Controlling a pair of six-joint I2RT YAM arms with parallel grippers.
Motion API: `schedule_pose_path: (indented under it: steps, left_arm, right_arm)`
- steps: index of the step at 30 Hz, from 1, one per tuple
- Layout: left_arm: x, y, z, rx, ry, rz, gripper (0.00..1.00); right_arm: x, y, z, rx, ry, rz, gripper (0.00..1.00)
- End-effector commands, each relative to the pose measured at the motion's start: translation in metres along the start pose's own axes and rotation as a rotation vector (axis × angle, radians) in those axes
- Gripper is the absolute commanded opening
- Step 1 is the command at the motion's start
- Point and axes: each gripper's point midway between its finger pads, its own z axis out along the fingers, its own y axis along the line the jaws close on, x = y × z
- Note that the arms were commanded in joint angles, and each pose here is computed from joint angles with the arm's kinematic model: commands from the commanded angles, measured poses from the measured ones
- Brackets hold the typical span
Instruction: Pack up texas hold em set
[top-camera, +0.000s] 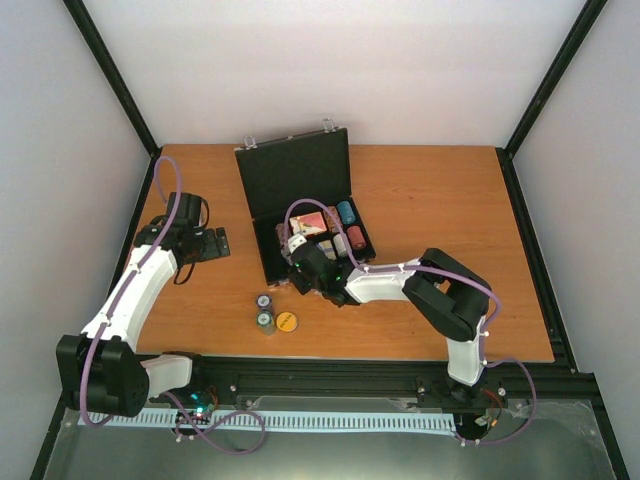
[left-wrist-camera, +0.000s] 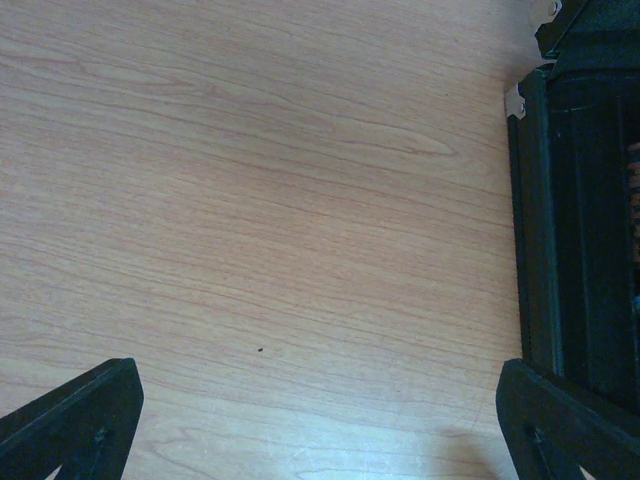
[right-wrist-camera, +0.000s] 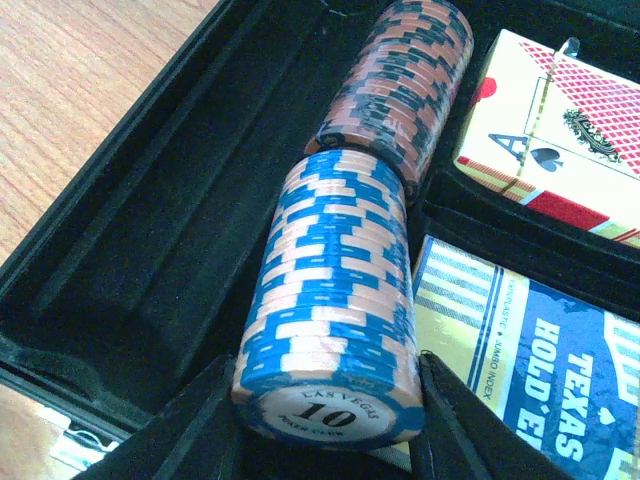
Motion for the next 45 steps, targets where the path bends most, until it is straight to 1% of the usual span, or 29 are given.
schedule_pose_path:
  steps: [1, 5, 9, 10, 18, 22, 26, 37, 41, 45]
  left_arm:
    - [-0.007, -0.002, -0.001, 0.002, -0.02, 0.003, 1.0]
    - [-0.008, -0.002, -0.001, 0.001, -0.02, 0.002, 1.0]
    - [-0.01, -0.001, -0.003, -0.004, -0.025, 0.0, 1.0]
    - [-0.011, -0.001, -0.003, -0.006, -0.027, -0.001, 1.0]
    - [-0.014, -0.001, -0.004, -0.006, -0.037, -0.009, 1.0]
    - [-0.015, -0.002, -0.003, -0.006, -0.038, -0.012, 1.0]
    - [-0.017, -0.002, -0.005, -0.004, -0.044, -0.019, 1.0]
    - [-0.015, -0.003, -0.004, 0.004, -0.038, -0.024, 1.0]
    - [-0.016, -0.003, -0.005, 0.002, -0.041, -0.02, 1.0]
    - [-0.017, -0.004, -0.006, 0.002, -0.041, -0.016, 1.0]
  right_arm:
    - [0.149, 0.015, -0.01, -0.081, 0.468, -0.099, 0.37]
    - [0.132, 0.014, -0.016, -0.08, 0.43, -0.111, 0.71]
    - [0.105, 0.018, -0.028, -0.106, 0.385, -0.132, 0.88]
    - [0.098, 0.019, -0.032, -0.116, 0.373, -0.138, 0.89]
    - [0.039, 0.024, -0.073, -0.185, 0.247, -0.192, 1.0]
    - [0.018, 0.029, -0.08, -0.214, 0.204, -0.218, 1.0]
    - [0.003, 0.021, -0.077, -0.166, 0.178, -0.196, 1.0]
    - [-0.004, -0.001, -0.06, -0.043, 0.213, -0.176, 1.0]
    - [-0.021, 0.018, -0.069, -0.159, 0.178, -0.172, 1.0]
    - [-0.027, 0.037, -0.077, -0.236, 0.222, -0.204, 1.0]
